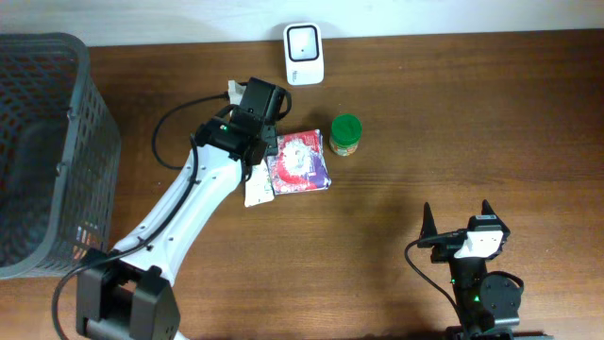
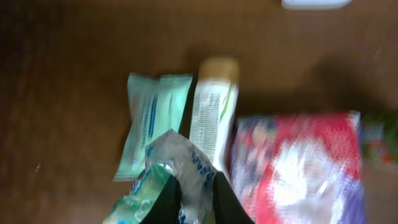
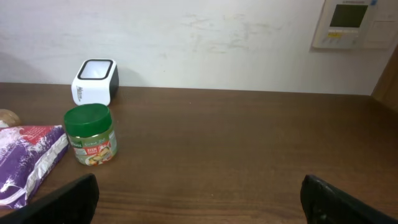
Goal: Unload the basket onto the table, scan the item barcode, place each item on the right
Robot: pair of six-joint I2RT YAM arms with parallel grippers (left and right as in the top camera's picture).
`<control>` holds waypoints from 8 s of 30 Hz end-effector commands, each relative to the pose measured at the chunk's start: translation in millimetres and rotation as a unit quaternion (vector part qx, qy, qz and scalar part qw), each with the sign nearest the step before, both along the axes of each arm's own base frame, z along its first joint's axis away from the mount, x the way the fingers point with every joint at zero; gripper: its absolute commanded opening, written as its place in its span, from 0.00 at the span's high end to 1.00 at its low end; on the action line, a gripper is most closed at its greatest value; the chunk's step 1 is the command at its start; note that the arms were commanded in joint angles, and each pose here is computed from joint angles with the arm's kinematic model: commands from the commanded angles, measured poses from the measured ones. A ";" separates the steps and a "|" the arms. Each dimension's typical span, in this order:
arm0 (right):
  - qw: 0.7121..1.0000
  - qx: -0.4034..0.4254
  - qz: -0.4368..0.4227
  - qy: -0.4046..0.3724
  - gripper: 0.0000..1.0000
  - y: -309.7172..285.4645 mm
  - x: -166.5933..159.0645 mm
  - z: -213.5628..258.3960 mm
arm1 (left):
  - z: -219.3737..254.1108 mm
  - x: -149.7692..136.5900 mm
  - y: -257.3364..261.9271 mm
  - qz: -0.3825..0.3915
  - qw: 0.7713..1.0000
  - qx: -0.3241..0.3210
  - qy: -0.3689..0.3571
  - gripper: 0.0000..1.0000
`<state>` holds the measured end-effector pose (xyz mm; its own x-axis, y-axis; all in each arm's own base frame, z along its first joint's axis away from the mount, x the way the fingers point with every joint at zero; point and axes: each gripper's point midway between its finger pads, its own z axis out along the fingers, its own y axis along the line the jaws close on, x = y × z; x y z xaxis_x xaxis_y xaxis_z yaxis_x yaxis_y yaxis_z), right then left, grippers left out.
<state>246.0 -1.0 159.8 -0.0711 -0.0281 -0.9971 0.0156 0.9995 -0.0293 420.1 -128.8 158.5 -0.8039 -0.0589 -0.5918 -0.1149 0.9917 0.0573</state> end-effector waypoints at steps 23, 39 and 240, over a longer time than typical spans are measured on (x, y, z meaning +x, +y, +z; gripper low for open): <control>1.000 0.002 -0.008 0.003 0.02 -3.2 0.0 -3.6 | 335.1 -96.3 249.4 0.165 0.914 0.035 -0.368 0.00; 1.000 0.002 -0.008 0.003 0.02 -3.2 0.0 -3.6 | 133.6 -105.3 387.7 0.295 0.955 -0.017 -0.032 0.01; 0.930 -0.002 0.195 -0.312 0.01 63.7 -47.4 230.8 | 227.5 -79.6 213.1 0.098 0.987 -0.112 -0.062 0.01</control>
<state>183.6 67.0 371.1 0.5915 0.0632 -0.8038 -0.3416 0.9227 -0.1789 345.8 83.2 376.7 -0.7066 -0.3451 -0.6178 -0.2909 0.9375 -0.1910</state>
